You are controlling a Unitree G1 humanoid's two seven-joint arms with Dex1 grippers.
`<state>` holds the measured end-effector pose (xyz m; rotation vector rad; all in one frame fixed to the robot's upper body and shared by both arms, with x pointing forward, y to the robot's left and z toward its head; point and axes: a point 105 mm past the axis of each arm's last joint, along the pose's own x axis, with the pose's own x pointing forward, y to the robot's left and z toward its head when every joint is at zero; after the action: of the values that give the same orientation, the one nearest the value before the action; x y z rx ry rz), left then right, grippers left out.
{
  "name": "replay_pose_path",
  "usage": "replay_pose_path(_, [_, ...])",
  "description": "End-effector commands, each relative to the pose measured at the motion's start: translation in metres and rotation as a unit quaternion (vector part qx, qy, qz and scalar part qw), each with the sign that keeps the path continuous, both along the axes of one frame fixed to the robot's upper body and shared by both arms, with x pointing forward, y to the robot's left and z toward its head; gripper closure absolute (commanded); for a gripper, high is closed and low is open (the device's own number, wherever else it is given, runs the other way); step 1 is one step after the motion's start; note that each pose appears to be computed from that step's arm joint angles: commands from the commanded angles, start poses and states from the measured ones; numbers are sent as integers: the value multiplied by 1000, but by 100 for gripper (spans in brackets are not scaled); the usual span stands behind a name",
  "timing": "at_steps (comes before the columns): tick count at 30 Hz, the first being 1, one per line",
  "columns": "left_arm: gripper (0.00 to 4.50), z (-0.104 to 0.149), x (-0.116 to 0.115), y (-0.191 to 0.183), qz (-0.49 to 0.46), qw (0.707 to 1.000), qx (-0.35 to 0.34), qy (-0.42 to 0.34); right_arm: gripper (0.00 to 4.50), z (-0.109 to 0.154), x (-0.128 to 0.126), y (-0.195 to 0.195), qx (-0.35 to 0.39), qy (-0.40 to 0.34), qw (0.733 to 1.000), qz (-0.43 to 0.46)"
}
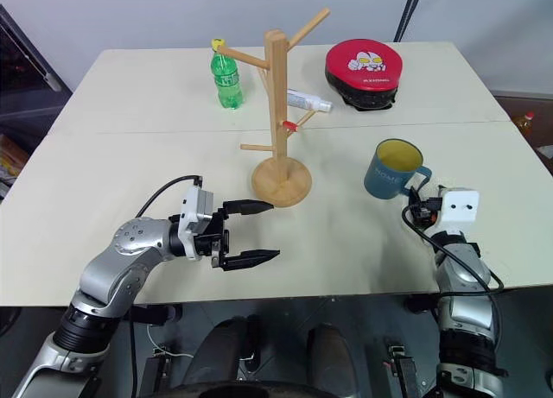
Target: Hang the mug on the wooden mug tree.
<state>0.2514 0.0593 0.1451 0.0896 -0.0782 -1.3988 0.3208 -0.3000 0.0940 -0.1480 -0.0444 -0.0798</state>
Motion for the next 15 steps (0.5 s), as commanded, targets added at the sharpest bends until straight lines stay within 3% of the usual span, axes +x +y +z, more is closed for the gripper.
replay_pose_path(1, [0, 11, -3, -3, -5, 1000, -8, -23, 397, 16, 3, 6, 0, -32, 999, 21])
replay_pose_path(2, [0, 10, -3, -3, -4, 1000, -8, -23, 445, 17, 2, 9, 2, -35, 999, 29])
replay_pose_path(7, [0, 9, -4, -2, 1, 1000, -6, -22, 445, 24, -2, 20, -1, -48, 997, 60])
replay_pose_path(10, [0, 8, 0, 3, 17, 1000, -5, -21, 445, 38, -9, 35, -59, -53, 991, 105])
replay_pose_path(12, [0, 7, 4, 9, 31, 999, 1, -21, 445, 52, -17, 60, -139, -57, 974, 170])
replay_pose_path(15, [0, 5, 12, 20, 51, 998, 8, -22, 445, 76, -31, 105, -260, -73, 921, 279])
